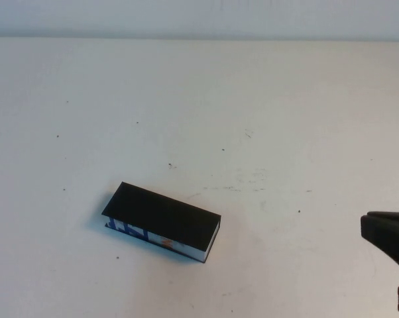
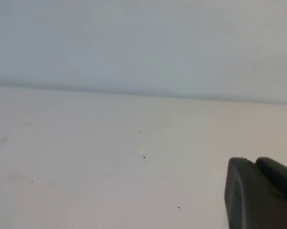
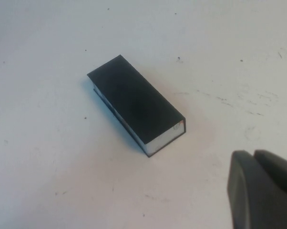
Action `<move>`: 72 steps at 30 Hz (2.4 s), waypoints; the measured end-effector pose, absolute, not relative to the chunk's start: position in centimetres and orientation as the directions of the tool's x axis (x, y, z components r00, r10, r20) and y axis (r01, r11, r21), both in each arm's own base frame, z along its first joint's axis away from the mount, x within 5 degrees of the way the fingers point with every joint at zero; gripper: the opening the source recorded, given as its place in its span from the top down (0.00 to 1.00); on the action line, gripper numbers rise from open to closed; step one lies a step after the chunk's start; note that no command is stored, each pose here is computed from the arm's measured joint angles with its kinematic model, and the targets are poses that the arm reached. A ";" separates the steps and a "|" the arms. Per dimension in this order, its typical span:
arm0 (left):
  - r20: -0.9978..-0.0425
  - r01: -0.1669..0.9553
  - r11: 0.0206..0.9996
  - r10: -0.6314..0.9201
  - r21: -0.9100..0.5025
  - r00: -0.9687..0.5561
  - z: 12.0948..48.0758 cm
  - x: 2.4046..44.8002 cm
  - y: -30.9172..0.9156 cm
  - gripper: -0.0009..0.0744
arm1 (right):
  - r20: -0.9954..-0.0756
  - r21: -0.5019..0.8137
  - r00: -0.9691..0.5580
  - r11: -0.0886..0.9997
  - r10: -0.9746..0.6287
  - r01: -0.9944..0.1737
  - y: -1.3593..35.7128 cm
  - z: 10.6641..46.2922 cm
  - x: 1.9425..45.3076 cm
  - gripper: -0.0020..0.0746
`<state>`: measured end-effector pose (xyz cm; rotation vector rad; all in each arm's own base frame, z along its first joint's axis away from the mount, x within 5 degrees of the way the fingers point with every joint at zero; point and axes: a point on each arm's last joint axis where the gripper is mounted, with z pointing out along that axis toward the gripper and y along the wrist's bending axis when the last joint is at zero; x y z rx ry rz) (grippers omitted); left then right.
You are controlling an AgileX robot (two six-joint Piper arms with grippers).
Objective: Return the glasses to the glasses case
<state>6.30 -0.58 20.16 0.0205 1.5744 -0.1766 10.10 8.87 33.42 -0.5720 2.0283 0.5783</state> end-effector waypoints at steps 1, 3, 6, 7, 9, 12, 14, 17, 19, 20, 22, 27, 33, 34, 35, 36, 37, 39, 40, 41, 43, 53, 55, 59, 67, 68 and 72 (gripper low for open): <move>-0.995 0.119 0.988 -0.100 -0.101 -0.014 20.1 6.3 -0.5 0.99 | -0.874 0.180 -0.462 0.782 -0.151 -0.596 8.8 32.6 10.1 0.99; -0.995 0.111 0.988 -0.103 -0.104 -0.013 20.1 6.3 -0.5 0.99 | -0.882 0.198 -0.456 0.782 -0.121 -0.592 8.9 31.4 10.1 0.99; -0.994 0.111 0.988 -0.105 -0.106 -0.014 20.1 6.3 -0.5 0.99 | -0.887 0.211 -0.451 0.785 -0.096 -0.583 8.9 29.9 10.3 0.99; -0.994 0.111 0.988 -0.105 -0.106 -0.014 20.1 6.3 -0.5 0.99 | -0.886 0.213 -0.454 0.786 -0.096 -0.581 8.9 29.5 10.3 0.99; -0.994 0.110 0.988 -0.105 -0.106 -0.013 20.1 6.3 -0.4 0.99 | -0.883 0.212 -0.459 0.788 -0.099 -0.578 8.9 29.0 10.3 0.99; -0.994 0.109 0.988 -0.109 -0.109 -0.014 20.1 6.3 -0.4 0.99 | -0.875 0.211 -0.471 0.790 -0.109 -0.575 8.9 28.3 10.3 0.99; -0.994 0.107 0.988 -0.109 -0.109 -0.014 20.1 6.3 -0.4 0.99 | -0.865 0.210 -0.486 0.792 -0.122 -0.573 8.8 27.9 10.2 0.99; -0.994 0.107 0.988 -0.109 -0.109 -0.014 20.1 6.3 -0.4 0.99 | -0.858 0.188 -0.490 0.795 -0.152 -0.576 8.7 27.7 10.1 0.99; -0.994 0.107 0.988 -0.109 -0.109 -0.014 20.1 6.3 -0.4 0.99 | -0.854 0.172 -0.491 0.797 -0.172 -0.579 8.6 27.5 10.1 0.99; -0.994 0.107 0.988 -0.109 -0.109 -0.014 20.1 6.3 -0.4 0.99 | -0.855 0.160 -0.486 0.798 -0.182 -0.581 8.6 27.5 10.1 0.99; -0.994 0.107 0.988 -0.109 -0.109 -0.014 20.1 6.3 -0.4 0.99 | -0.869 0.139 -0.460 0.802 -0.183 -0.581 8.4 27.5 10.1 0.99; -0.994 0.107 0.988 -0.107 -0.108 -0.014 20.1 6.3 -0.4 0.99 | -0.927 0.137 -0.374 0.888 -0.042 -0.440 6.1 27.0 10.8 0.99; -0.994 0.105 0.989 -0.105 -0.106 -0.014 20.1 6.3 -0.4 0.99 | -0.969 0.155 -0.218 0.976 0.120 -0.153 1.7 23.3 9.1 0.99; -0.994 0.105 0.989 -0.105 -0.106 -0.014 20.1 6.3 -0.4 0.99 | -0.974 0.156 -0.181 0.982 0.134 -0.111 1.2 22.6 8.7 0.99; -0.994 0.105 0.989 -0.105 -0.106 -0.014 20.1 6.3 -0.4 0.99 | -0.979 0.157 -0.143 0.985 0.146 -0.067 0.7 21.9 8.2 0.99; -0.994 0.105 0.989 -0.105 -0.106 -0.014 20.1 6.3 -0.4 0.99 | -0.981 0.157 -0.120 0.987 0.151 -0.043 0.5 21.3 7.9 0.99; -0.994 0.105 0.989 -0.105 -0.106 -0.014 20.1 6.3 -0.4 0.99 | -0.983 0.157 -0.097 0.987 0.155 -0.019 0.3 20.6 7.5 0.99; -0.994 0.105 0.989 -0.105 -0.106 -0.014 20.1 6.3 -0.4 0.99 | -0.986 0.158 -0.058 0.987 0.158 0.004 0.0 19.9 6.9 0.99; -0.994 0.105 0.989 -0.105 -0.106 -0.014 20.1 6.3 -0.4 0.99 | -0.986 0.158 -0.044 0.987 0.158 0.009 0.0 19.9 6.6 0.99; -0.994 0.105 0.989 -0.105 -0.106 -0.014 20.1 6.3 -0.4 0.99 | -0.987 0.158 -0.036 0.987 0.158 0.010 0.0 19.8 6.3 0.99; -0.994 0.105 0.989 -0.105 -0.106 -0.014 20.1 6.3 -0.4 0.99 | -0.986 0.158 -0.049 0.987 0.158 0.013 0.0 19.5 5.9 0.99; -0.994 0.105 0.989 -0.105 -0.106 -0.014 20.1 6.3 -0.4 0.99 | -0.947 0.170 -0.269 0.984 0.177 0.047 0.0 17.3 5.4 0.99; -0.994 0.105 0.989 -0.105 -0.106 -0.014 20.1 6.3 -0.4 0.99 | -0.946 0.172 -0.272 0.984 0.178 0.047 0.0 17.3 5.3 0.99; -0.994 0.105 0.989 -0.105 -0.106 -0.014 20.1 6.3 -0.4 0.99 | -0.945 0.174 -0.272 0.984 0.180 0.047 0.0 17.3 5.3 0.99; -0.994 0.105 0.989 -0.105 -0.106 -0.014 20.1 6.3 -0.4 0.99 | -0.945 0.174 -0.274 0.984 0.181 0.047 0.0 17.3 5.3 0.99; -0.994 0.105 0.989 -0.105 -0.106 -0.014 20.1 6.3 -0.4 0.99 | -0.945 0.174 -0.274 0.984 0.181 0.047 0.0 17.3 5.3 0.99; -0.994 0.105 0.989 -0.105 -0.106 -0.014 20.1 6.3 -0.4 0.99 | -0.945 0.174 -0.274 0.984 0.181 0.047 0.0 17.3 5.3 0.99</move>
